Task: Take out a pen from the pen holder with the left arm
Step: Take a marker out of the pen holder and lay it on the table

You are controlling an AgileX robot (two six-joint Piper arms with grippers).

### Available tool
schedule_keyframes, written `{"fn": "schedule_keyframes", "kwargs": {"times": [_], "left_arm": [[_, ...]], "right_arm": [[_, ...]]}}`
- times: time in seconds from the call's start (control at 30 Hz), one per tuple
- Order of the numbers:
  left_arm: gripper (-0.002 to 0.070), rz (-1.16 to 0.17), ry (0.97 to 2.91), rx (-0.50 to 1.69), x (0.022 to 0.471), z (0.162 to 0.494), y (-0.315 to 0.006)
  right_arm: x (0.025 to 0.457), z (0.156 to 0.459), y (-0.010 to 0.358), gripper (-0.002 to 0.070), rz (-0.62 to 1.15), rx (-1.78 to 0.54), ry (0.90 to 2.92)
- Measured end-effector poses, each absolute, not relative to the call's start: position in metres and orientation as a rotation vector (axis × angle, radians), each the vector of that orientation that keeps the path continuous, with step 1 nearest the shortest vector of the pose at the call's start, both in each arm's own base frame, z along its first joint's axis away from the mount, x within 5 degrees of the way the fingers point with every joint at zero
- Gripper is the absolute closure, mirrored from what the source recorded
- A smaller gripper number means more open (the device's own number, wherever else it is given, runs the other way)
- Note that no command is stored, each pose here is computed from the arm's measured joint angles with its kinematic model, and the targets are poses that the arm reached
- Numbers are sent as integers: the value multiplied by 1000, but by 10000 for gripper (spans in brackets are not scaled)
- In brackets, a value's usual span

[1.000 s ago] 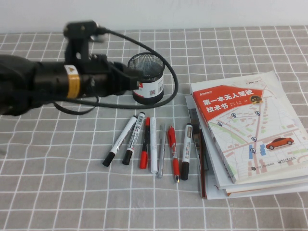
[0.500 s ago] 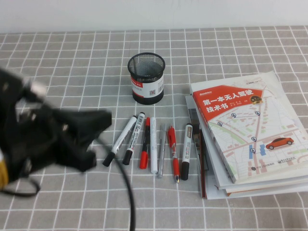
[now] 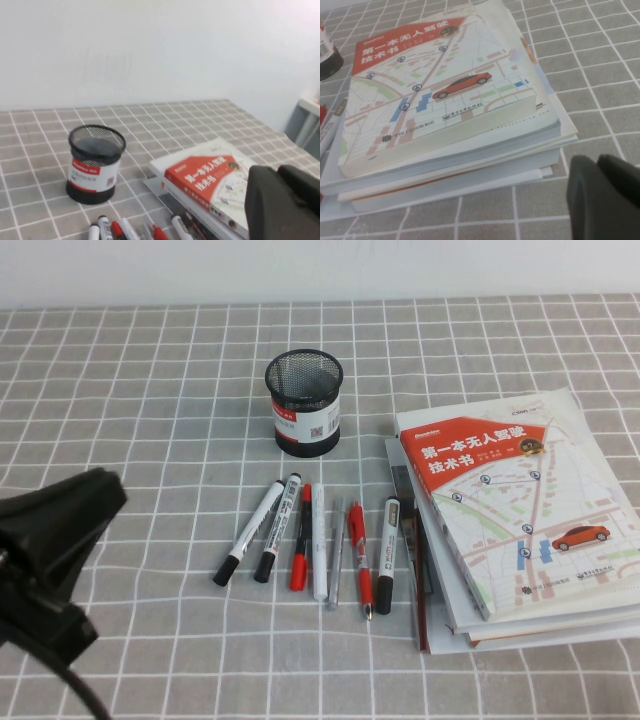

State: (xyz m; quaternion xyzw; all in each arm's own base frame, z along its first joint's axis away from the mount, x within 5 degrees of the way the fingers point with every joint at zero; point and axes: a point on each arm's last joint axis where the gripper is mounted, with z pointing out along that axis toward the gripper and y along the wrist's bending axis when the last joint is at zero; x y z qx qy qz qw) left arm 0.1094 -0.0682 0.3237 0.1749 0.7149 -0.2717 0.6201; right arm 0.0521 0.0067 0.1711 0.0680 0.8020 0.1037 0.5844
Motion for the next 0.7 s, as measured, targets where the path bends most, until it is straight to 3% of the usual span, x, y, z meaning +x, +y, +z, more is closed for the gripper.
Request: {"fn": "schedule_keyframes", "kwargs": {"times": [0.27,0.47,0.7], "left_arm": [[675,-716,1691,154,91,290,-53],[675,-799,1613,-28,76,268,-41],[675,-597,1534,-74,62,250,-20]], "right_arm": [[52,171,7,689,242,159,1871],[52,171,7,689,242,159,1871],[52,171,7,689,242,159,1871]]}}
